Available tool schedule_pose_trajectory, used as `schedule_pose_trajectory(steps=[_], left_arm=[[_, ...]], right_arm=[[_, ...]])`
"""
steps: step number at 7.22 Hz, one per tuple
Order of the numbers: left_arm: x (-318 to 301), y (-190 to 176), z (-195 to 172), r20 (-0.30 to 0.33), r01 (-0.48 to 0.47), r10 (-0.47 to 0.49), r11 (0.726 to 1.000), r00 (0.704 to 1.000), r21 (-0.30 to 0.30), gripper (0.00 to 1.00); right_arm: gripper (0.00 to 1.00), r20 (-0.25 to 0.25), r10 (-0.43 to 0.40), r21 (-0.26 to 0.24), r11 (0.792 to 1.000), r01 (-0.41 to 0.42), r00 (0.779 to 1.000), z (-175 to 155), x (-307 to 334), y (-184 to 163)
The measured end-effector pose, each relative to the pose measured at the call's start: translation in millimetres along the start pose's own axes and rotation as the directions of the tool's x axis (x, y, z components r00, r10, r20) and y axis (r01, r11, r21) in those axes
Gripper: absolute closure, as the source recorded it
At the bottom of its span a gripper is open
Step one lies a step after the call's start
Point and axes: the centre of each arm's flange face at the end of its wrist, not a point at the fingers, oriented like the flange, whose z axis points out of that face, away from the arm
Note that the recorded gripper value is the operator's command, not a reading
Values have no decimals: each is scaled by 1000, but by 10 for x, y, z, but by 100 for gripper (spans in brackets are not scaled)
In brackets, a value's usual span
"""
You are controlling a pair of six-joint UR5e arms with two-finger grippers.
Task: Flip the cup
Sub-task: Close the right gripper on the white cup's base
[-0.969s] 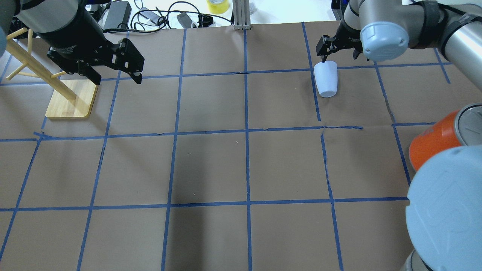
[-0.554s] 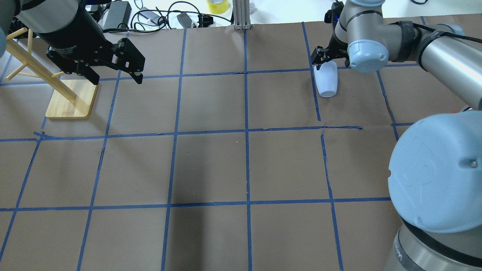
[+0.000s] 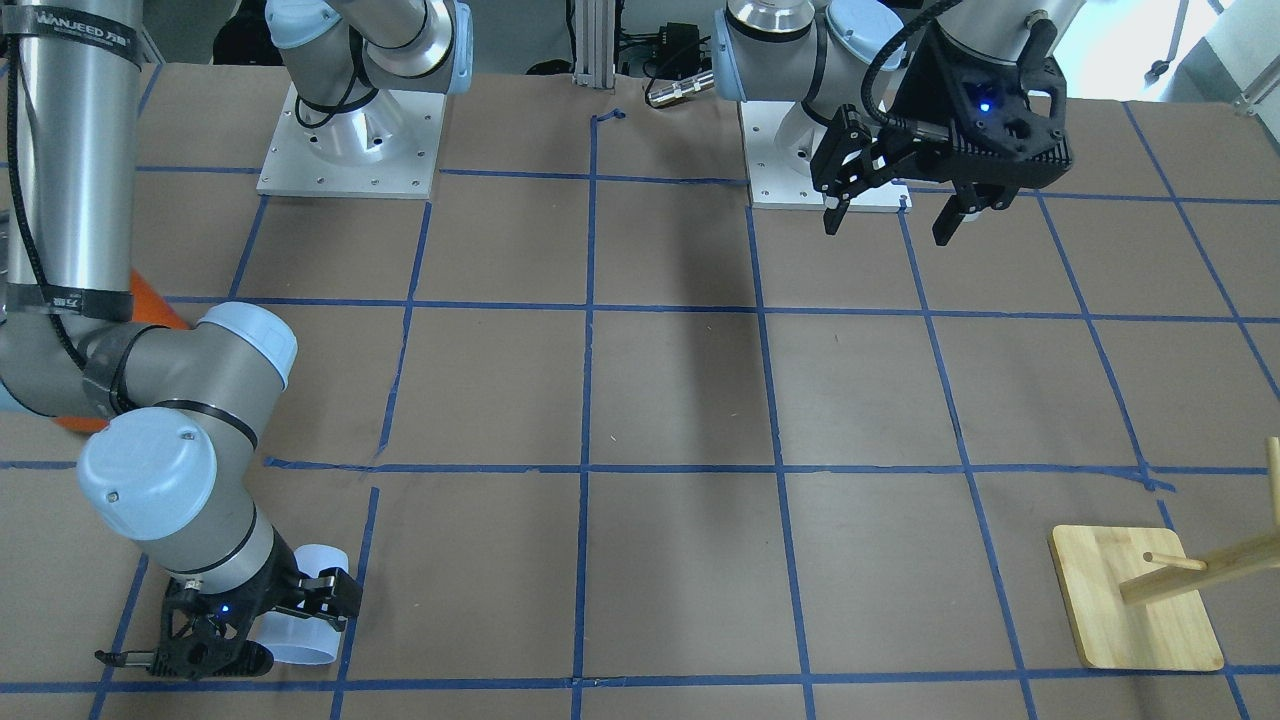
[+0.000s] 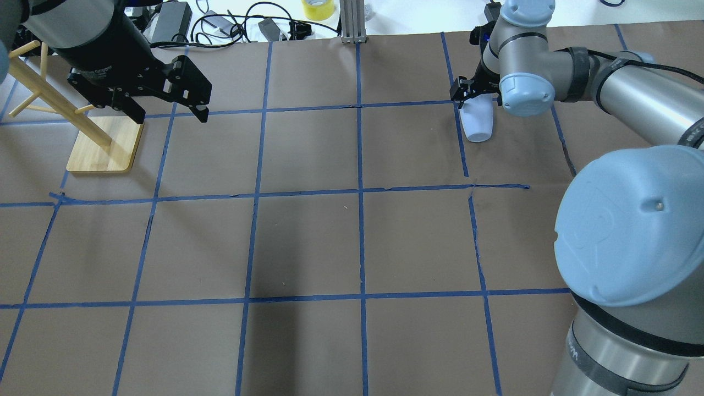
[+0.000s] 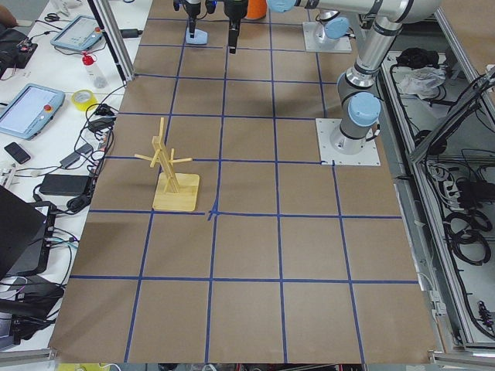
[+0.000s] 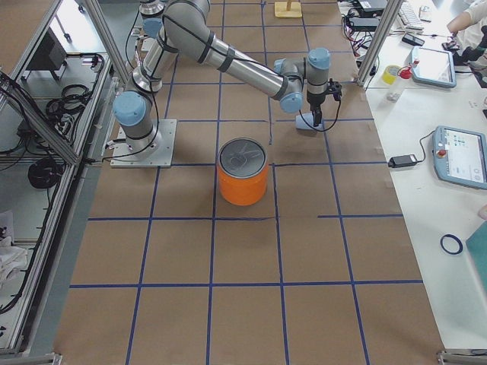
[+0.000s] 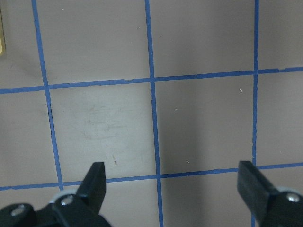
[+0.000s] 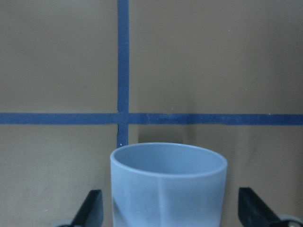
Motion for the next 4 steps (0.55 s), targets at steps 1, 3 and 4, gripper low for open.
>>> schedule_pose_trajectory(steps=[1,3,4], left_arm=[[2,0,-2,0,0,0,1000,1000,0,0],[7,2,4,-1,-1,1,1000,1000,-1,0],[8,4,6,-1,-1,1,1000,1000,-1,0]], right_arm=[[2,11,2,10,1000,-2,1000,93,-10,-13],[61,15,-5,13,1000,4,1000,170,-13,-17],[73,10,-9,13,1000,9,1000,172,-8,-16]])
